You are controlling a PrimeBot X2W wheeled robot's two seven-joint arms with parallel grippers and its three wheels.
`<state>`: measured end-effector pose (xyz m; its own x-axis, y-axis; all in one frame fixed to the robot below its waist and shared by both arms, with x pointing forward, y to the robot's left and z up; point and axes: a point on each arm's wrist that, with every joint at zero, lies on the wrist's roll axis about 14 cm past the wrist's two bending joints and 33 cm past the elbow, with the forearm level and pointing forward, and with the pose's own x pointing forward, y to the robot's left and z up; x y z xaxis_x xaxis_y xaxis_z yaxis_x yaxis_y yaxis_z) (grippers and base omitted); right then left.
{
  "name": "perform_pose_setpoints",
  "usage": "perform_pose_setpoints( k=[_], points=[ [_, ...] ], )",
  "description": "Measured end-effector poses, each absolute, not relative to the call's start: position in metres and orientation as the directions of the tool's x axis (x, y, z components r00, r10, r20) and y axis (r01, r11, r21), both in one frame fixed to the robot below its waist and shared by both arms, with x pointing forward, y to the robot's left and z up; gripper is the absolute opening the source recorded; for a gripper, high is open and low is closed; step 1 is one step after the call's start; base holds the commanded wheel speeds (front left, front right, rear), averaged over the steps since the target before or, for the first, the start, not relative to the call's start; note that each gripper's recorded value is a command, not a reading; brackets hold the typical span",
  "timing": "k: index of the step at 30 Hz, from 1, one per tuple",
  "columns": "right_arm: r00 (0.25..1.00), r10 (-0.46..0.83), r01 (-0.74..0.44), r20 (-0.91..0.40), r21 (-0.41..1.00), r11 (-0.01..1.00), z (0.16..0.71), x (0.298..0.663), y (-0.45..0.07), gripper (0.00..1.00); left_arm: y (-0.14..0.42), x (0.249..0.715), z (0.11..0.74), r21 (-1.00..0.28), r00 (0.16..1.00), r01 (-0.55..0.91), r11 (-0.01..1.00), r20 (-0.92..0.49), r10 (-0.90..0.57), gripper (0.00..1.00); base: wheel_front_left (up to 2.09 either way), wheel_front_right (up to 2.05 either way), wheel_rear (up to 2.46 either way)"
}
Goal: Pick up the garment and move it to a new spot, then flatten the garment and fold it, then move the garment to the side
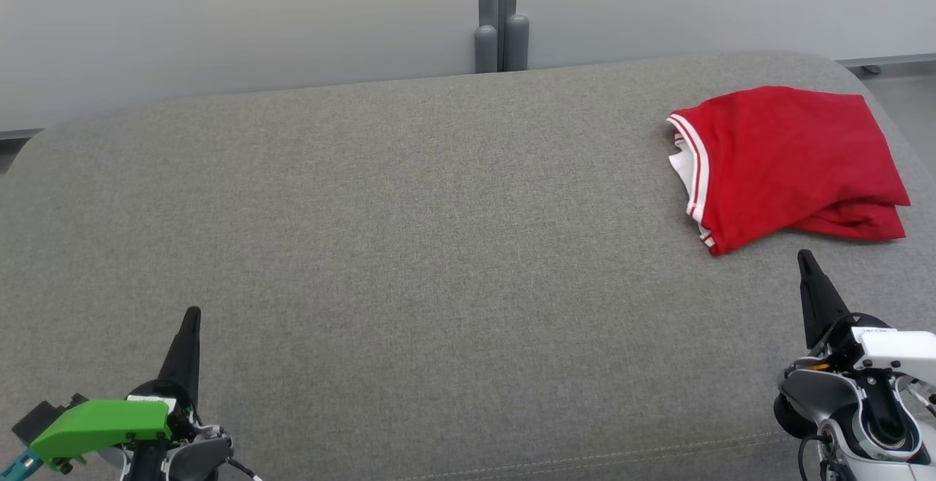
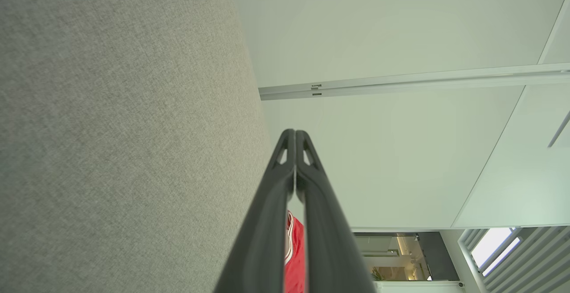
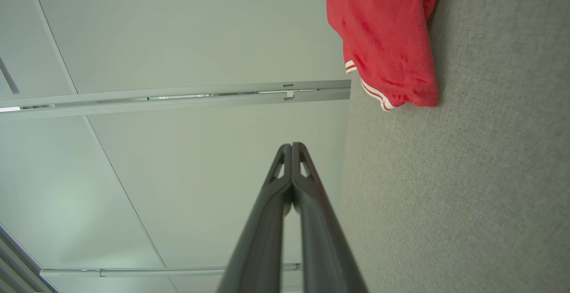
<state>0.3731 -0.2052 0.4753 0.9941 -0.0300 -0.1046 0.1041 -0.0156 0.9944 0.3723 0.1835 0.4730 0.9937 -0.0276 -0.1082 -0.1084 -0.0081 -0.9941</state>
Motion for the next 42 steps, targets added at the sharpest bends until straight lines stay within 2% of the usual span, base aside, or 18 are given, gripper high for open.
perform_pose_setpoints(
  k=[42],
  points=[
    [0.994, -0.028, 0.104, -0.104, 0.994, -0.017, 0.4748, 0.373, -0.2052, 0.0, 0.1841, 0.3735, 0.4739, -0.994, 0.994, -0.105, -0.009, -0.105, -0.026, 0.0, 0.0, 0.0, 0.0]
  ],
)
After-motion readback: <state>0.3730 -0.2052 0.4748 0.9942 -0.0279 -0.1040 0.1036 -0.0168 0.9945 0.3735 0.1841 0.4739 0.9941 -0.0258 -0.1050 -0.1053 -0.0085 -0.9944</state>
